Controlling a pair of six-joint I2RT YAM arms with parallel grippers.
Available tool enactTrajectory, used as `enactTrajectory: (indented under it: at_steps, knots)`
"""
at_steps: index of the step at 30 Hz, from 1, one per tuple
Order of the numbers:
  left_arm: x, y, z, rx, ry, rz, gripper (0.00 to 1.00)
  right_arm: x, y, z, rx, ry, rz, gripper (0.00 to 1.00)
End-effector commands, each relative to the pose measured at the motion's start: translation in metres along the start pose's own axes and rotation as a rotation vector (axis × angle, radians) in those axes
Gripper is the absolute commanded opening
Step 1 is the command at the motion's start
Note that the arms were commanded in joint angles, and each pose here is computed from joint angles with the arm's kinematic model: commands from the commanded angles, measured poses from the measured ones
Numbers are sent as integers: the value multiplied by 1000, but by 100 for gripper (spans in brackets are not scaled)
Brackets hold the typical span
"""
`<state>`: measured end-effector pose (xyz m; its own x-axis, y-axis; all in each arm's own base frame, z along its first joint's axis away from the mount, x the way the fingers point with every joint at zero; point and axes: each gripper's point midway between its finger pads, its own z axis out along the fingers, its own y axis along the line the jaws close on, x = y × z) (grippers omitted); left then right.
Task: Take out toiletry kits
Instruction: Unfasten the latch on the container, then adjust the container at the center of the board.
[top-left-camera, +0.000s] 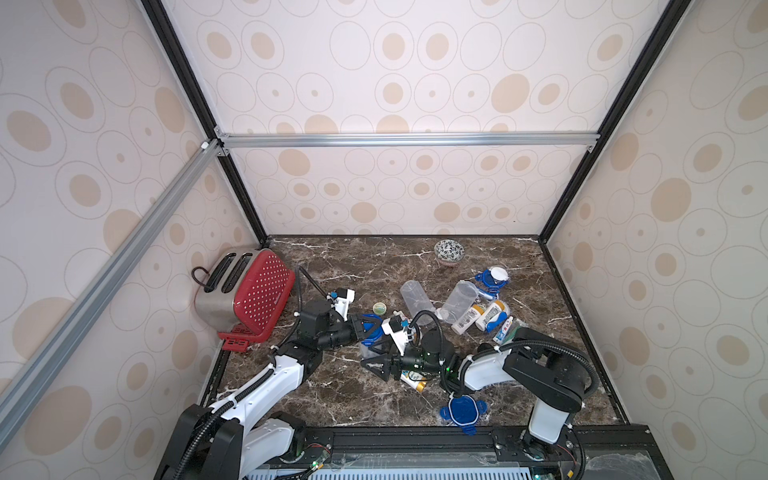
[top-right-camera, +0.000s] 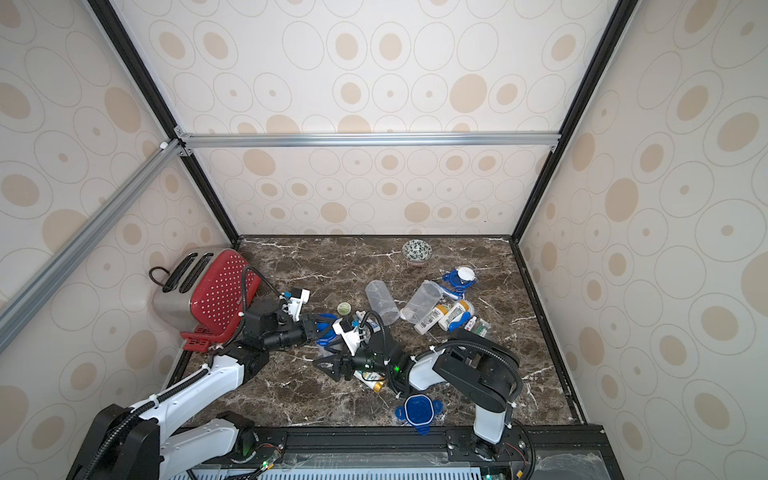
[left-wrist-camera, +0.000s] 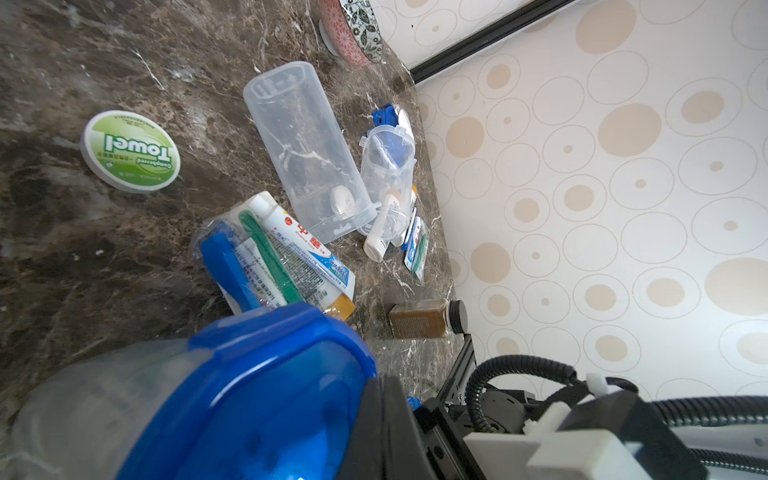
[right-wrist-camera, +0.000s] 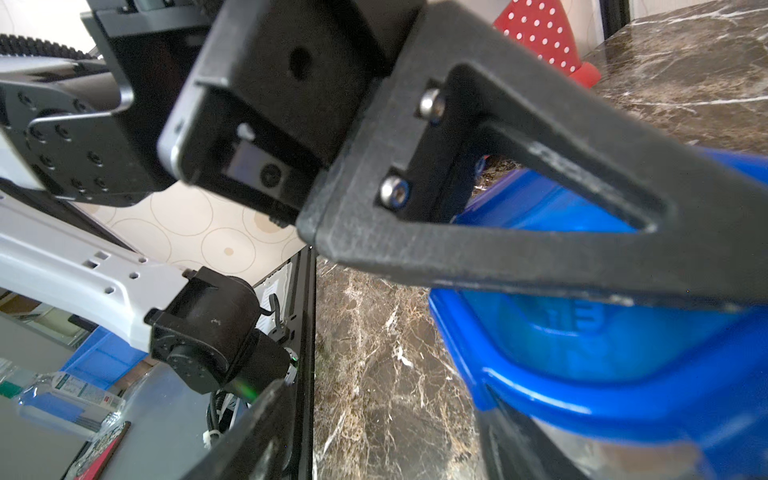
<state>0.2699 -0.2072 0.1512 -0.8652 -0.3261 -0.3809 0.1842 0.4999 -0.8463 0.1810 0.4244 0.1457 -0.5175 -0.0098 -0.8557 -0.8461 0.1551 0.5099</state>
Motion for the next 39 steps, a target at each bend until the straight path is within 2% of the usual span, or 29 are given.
enactTrajectory:
  at_steps: [1, 10, 14, 17, 18, 20, 22, 24, 26, 29, 31, 35, 39]
  knots:
    - [55, 80, -2, -263, 128, -175, 0, -54, 58, -6, -215, -185, -207, 73]
    - [55, 80, -2, -260, 129, -180, 0, -50, 68, -3, -282, -155, -233, 75]
    - [39, 59, -6, -248, 110, -143, 0, -41, 70, -7, -313, -111, -232, 77]
    - [14, 32, -17, -270, 84, -67, 2, -36, 66, -12, -317, -3, -196, 79]
    - [5, 20, -22, -277, 74, -38, 7, -35, 61, -15, -297, 47, -188, 79]
    - [-15, -5, -33, -282, 45, 25, 29, -31, 54, -24, -253, 129, -215, 80]
    - [-33, -29, -44, -290, 16, 81, 45, -29, 47, -34, -196, 185, -260, 81]
    - [-46, -47, -55, -301, -8, 124, 57, -32, 40, -42, -141, 208, -282, 82]
    - [-53, -58, -67, -321, -26, 155, 63, -37, 27, -50, -73, 226, -284, 83]
    - [-50, -58, -86, -385, -44, 179, 65, -45, 0, -59, 47, 258, -278, 83]
    - [-38, -47, -96, -426, -33, 172, 59, -56, -19, -62, 123, 257, -256, 82]
    - [-7, -22, -94, -425, 26, 114, 55, -74, -39, -59, 172, 273, -227, 83]
    - [13, -5, -83, -395, 67, 59, 51, -73, -51, -46, 162, 345, -186, 83]
